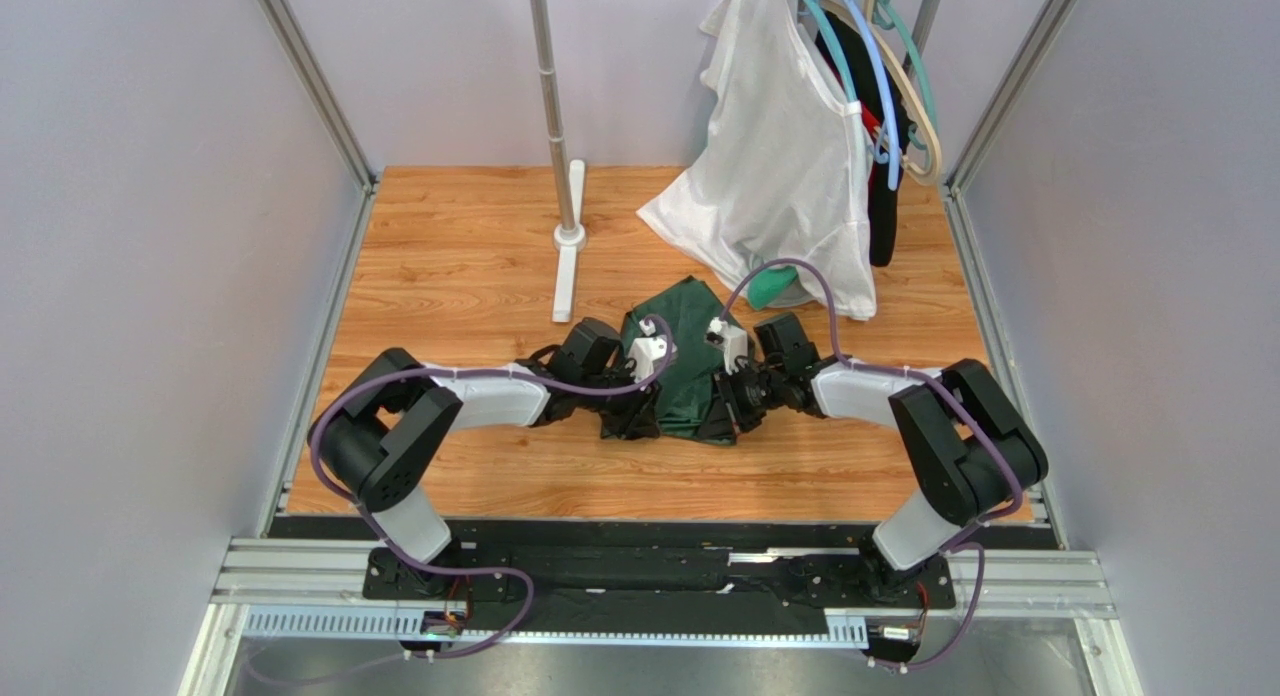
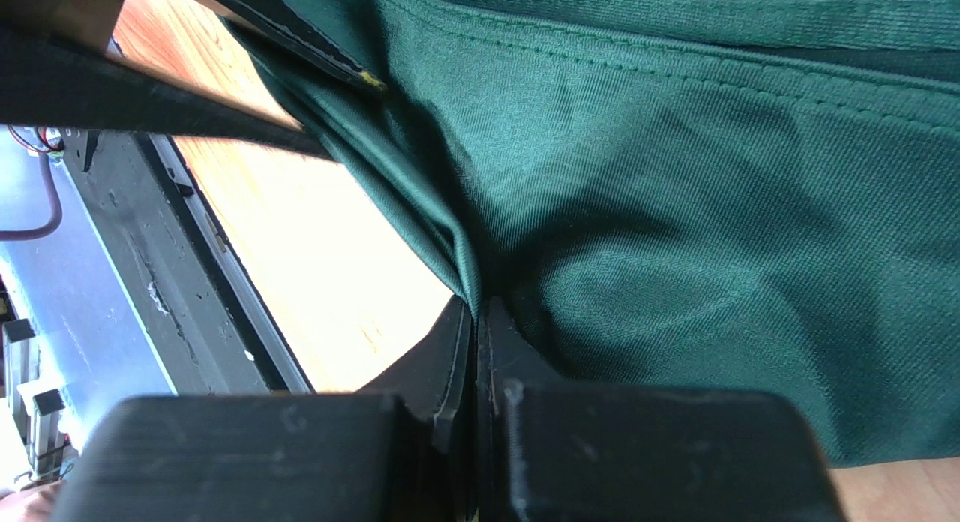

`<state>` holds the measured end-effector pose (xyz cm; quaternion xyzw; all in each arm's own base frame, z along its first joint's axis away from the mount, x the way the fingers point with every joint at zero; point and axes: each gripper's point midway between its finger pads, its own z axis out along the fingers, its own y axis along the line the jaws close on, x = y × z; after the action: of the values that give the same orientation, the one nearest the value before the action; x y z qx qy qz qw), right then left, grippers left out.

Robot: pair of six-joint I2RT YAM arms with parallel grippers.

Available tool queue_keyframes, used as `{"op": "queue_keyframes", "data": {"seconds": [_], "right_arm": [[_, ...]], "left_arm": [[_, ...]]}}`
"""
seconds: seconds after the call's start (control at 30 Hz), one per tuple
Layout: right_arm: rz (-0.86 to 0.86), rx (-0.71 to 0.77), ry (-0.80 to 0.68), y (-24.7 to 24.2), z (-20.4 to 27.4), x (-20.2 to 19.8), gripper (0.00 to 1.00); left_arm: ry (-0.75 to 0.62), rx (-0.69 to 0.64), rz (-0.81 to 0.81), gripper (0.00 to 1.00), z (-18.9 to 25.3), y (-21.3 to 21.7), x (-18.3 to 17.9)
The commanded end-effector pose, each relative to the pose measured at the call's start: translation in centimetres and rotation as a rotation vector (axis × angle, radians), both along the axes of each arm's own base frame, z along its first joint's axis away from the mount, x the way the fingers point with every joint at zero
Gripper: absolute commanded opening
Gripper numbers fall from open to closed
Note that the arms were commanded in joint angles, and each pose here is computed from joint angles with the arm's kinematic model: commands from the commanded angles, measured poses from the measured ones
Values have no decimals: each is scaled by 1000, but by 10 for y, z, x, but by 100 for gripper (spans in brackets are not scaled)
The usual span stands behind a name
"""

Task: Fold the napkin, place the utensils inside, and roll it up
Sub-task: Roll the napkin with the utensil

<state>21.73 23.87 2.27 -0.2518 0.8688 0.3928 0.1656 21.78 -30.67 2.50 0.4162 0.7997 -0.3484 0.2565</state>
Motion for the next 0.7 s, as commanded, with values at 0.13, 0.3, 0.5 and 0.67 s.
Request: {"op": "queue_keyframes", "data": {"seconds": [0.13, 0.3, 0.5, 0.67], "right_arm": [[-10, 2, -6, 3, 2, 10, 0], [-18, -3, -14, 2, 4, 10, 0], [-38, -11, -24, 0, 6, 13, 0], [-52, -25, -17, -2, 6, 14, 0]], "left_arm": [[52, 25, 17, 18, -3, -9, 9], [143, 66, 19, 6, -12, -7, 6], [218, 99, 64, 1, -16, 5, 4], [289, 133, 69, 1, -16, 10, -2]]}}
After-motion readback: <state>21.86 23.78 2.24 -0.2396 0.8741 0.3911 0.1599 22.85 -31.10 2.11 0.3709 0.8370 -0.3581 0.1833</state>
